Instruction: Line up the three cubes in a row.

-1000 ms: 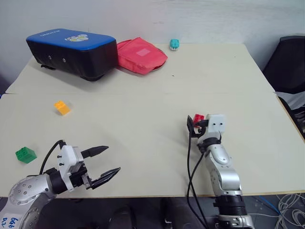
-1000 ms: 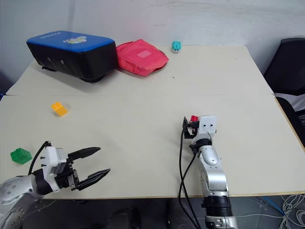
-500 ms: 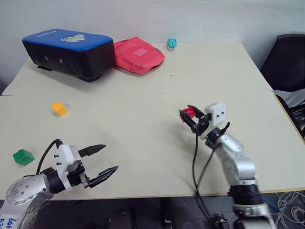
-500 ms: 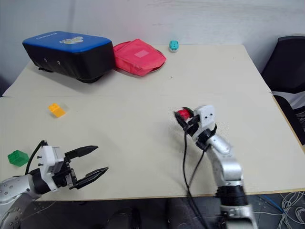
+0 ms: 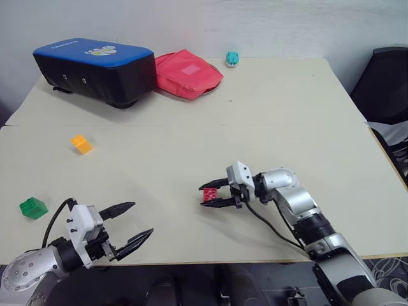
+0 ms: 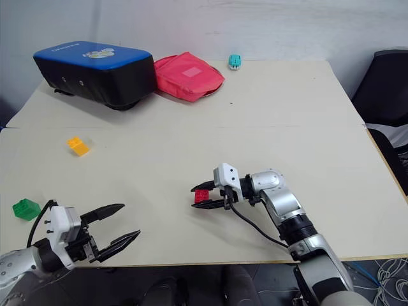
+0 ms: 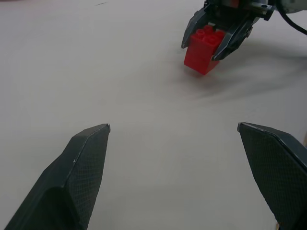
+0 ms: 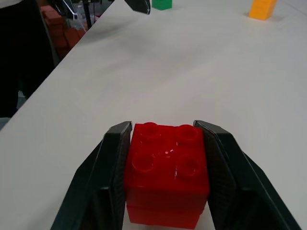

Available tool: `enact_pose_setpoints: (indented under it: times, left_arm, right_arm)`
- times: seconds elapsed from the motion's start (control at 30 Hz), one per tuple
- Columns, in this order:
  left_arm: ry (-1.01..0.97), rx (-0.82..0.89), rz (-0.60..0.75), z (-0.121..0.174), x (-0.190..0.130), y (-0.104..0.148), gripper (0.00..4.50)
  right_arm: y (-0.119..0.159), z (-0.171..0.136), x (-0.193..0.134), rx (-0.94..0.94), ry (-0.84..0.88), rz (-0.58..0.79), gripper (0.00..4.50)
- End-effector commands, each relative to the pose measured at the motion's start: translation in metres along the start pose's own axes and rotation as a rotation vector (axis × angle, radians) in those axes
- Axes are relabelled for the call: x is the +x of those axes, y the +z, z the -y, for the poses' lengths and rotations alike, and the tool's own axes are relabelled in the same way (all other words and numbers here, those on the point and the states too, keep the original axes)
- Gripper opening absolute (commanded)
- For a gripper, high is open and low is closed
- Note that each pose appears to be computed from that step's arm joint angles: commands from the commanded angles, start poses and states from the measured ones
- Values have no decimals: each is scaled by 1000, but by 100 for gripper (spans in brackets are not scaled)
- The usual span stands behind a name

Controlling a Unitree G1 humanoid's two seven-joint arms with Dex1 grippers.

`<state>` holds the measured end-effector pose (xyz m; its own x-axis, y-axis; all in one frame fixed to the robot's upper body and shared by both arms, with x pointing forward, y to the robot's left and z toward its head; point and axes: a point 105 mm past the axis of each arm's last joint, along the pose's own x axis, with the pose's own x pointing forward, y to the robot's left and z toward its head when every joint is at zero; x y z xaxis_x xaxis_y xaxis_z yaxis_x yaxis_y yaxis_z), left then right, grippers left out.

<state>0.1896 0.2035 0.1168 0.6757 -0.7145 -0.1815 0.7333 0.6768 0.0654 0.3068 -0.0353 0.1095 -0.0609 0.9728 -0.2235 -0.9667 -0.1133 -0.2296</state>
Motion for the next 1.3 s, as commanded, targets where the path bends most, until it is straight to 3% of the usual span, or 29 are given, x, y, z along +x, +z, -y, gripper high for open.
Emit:
enact_pose_setpoints:
  times: [0.03,0.37,0.67,0.8,0.9,1.03,1.23,1.3]
  left_arm:
    - [9,43,23,1,-2,10,450]
    - [18,53,23,-2,-2,12,450]
    - [34,64,9,-7,-8,12,450]
    - [103,64,-10,-14,-21,8,450]
    - [297,59,5,-27,-46,2,450]
    - [765,-11,83,-39,-116,-15,450]
    - [1310,-109,79,-15,-220,-51,450]
    - [1390,-140,82,-6,-235,-59,450]
  right_arm:
    - [4,2,3,-55,40,-4,173]
    - [1,10,2,-48,-4,50,173]
    - [31,8,-7,-109,-49,244,440]
    - [65,8,-24,-134,-102,370,446]
    - [72,7,-48,-133,-160,377,446]
    - [51,-7,-86,-144,-247,323,446]
    - [27,-22,-117,-101,-347,266,446]
    - [23,-27,-123,-95,-355,265,446]
